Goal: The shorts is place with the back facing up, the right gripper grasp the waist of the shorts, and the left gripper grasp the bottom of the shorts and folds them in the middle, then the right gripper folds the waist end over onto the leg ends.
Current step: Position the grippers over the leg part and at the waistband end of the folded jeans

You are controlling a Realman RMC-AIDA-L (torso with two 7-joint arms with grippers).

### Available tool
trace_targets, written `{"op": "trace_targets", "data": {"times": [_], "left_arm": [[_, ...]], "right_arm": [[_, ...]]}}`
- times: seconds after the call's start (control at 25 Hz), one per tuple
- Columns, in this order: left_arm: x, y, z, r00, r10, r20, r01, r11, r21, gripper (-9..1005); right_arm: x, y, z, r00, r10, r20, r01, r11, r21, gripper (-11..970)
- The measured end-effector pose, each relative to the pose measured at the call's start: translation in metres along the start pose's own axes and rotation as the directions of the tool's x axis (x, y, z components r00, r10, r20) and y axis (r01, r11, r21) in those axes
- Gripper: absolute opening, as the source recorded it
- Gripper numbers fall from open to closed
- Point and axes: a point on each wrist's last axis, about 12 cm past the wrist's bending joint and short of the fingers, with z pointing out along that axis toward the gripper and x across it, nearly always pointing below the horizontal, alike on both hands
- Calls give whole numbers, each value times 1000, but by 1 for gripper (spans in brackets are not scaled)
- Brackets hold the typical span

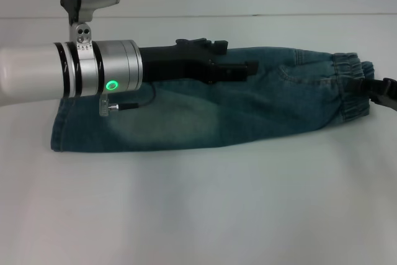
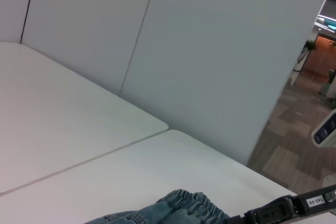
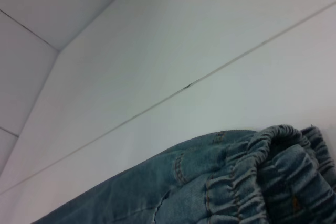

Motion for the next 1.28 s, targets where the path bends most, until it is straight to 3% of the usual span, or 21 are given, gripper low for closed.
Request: {"op": "trace_targets", "data": {"times": [0.28, 0.48, 1.28], "left_arm": [[0, 0, 0, 1000, 0, 0, 0, 1000, -1, 908], [0, 0, 1, 1000, 1, 0, -1, 1000, -1, 902], [0, 0, 0, 1000, 2, 0, -2, 1000, -2, 880]], "right_arm": [[1, -2, -5, 1000, 8, 16, -8, 1000, -3, 457], [0, -3, -5, 1000, 8, 19, -8, 1000, 1, 283], [-4, 0, 0, 999, -30, 21, 30, 1000, 6, 90]]}}
